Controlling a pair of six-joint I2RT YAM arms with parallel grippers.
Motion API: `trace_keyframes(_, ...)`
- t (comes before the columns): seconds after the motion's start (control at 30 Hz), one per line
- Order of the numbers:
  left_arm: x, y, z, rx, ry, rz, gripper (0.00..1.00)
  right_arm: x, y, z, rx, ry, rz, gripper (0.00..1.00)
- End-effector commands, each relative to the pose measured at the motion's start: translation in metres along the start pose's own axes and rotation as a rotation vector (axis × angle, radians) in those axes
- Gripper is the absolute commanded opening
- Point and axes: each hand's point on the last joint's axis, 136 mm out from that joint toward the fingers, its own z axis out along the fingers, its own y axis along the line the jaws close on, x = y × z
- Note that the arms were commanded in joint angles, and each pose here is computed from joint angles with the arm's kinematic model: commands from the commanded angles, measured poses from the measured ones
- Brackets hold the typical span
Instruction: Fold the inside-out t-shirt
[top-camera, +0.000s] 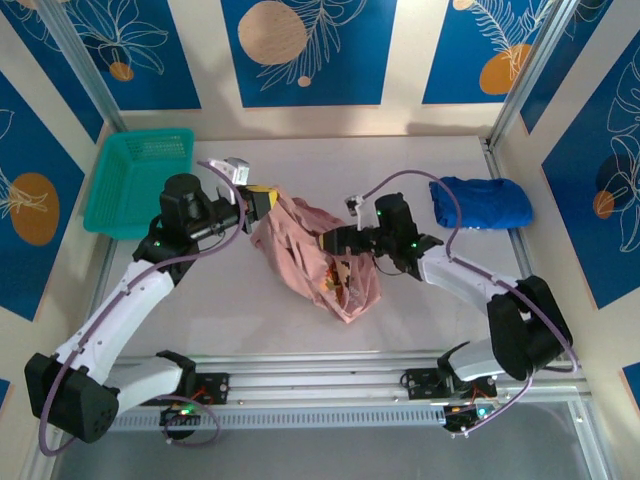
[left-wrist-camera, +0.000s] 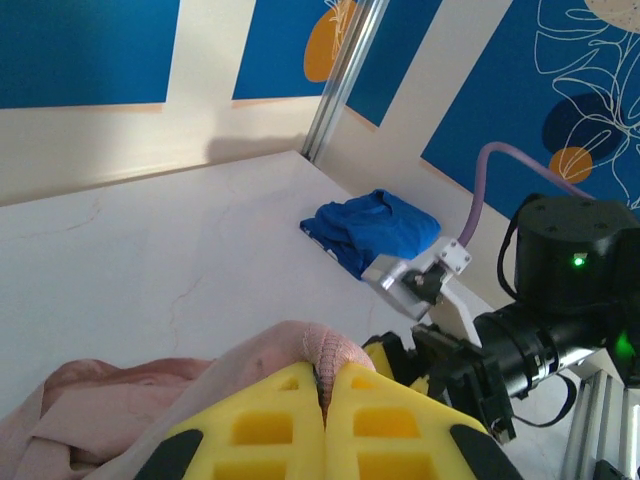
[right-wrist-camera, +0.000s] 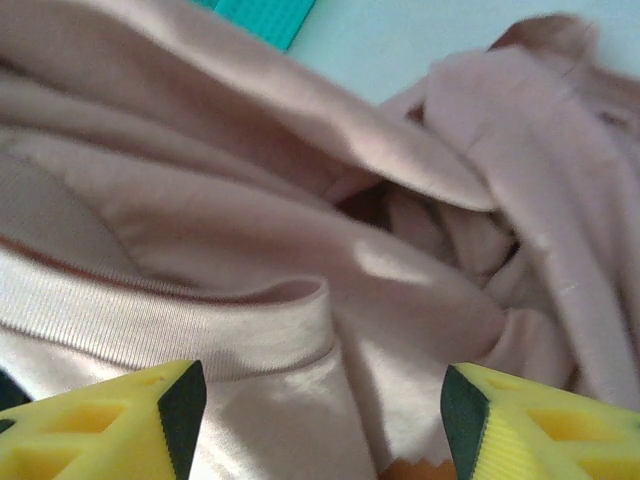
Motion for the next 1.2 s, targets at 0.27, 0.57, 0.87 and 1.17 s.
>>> trace_keyframes(0.27,-0.021,-0.002,-0.006,-0.024,-0.039,0.005,0.0,0.097,0.017,-0.025,0.073,0.129,-0.064,0.75)
trace_keyframes(0.57,-0.032,0.003,-0.009,-0.076,-0.046,-0.069,0.0,0.104,-0.024,-0.011,0.419,0.158,-0.22,0.5)
trace_keyframes(0.87,-0.067,-0.044,-0.023,0.001,-0.084,-0.122,0.0,-0.066,0.002,-0.159,0.59,-0.337,-0.253,0.0)
trace_keyframes(1.17,-0.102,-0.054,-0.019,-0.022,-0.175,-0.167,0.0,-0.173,0.025,-0.241,0.608,-0.557,-0.272,0.0)
